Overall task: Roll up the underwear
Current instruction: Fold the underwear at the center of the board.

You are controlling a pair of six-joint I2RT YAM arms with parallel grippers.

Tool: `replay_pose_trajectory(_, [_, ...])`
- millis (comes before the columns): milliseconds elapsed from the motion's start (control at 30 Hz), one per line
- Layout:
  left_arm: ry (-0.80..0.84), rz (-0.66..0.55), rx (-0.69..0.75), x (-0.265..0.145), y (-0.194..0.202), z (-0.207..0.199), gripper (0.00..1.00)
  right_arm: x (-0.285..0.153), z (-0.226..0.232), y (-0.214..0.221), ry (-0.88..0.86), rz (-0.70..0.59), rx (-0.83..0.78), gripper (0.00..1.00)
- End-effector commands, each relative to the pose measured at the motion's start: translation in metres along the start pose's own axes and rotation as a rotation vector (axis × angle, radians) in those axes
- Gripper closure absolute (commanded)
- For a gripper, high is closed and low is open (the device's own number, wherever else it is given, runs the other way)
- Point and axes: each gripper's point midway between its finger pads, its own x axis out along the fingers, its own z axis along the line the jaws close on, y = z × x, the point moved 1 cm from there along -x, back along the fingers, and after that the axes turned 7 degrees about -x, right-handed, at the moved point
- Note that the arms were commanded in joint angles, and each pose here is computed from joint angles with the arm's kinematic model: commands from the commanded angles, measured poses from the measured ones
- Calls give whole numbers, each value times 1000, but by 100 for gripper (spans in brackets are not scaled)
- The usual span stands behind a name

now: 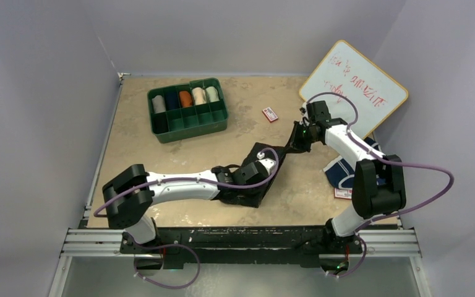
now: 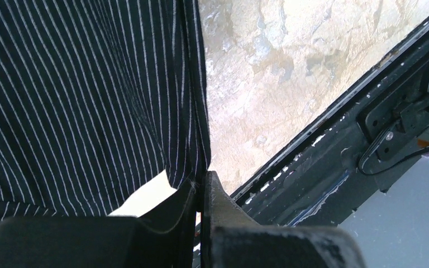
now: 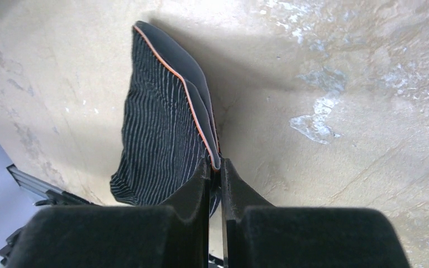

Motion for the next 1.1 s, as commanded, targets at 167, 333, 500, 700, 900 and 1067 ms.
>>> replay_pose_trajectory(167, [161, -82, -133, -21, -22, 4, 100, -3, 27, -22, -96, 34, 16, 100])
replay_pose_trajectory(333, [179, -78, -153, -18, -25, 16, 100, 5, 33, -32, -107, 75, 62, 100])
replay_pose_trajectory(500, [191, -84, -205, -16, -28, 35, 100, 9, 37, -42, -69, 98, 100, 100])
replay_pose_trajectory(700, [195, -95, -234, -13, -35, 54, 100, 19, 54, -52, -35, 90, 101, 100])
replay_pose_trajectory(900, [187, -111, -270, -10, -38, 69, 100, 33, 68, -64, 34, 75, 90, 100])
replay_pose_trajectory(1067, [170, -106, -309, -6, -33, 81, 100, 45, 81, -77, 103, 69, 60, 100])
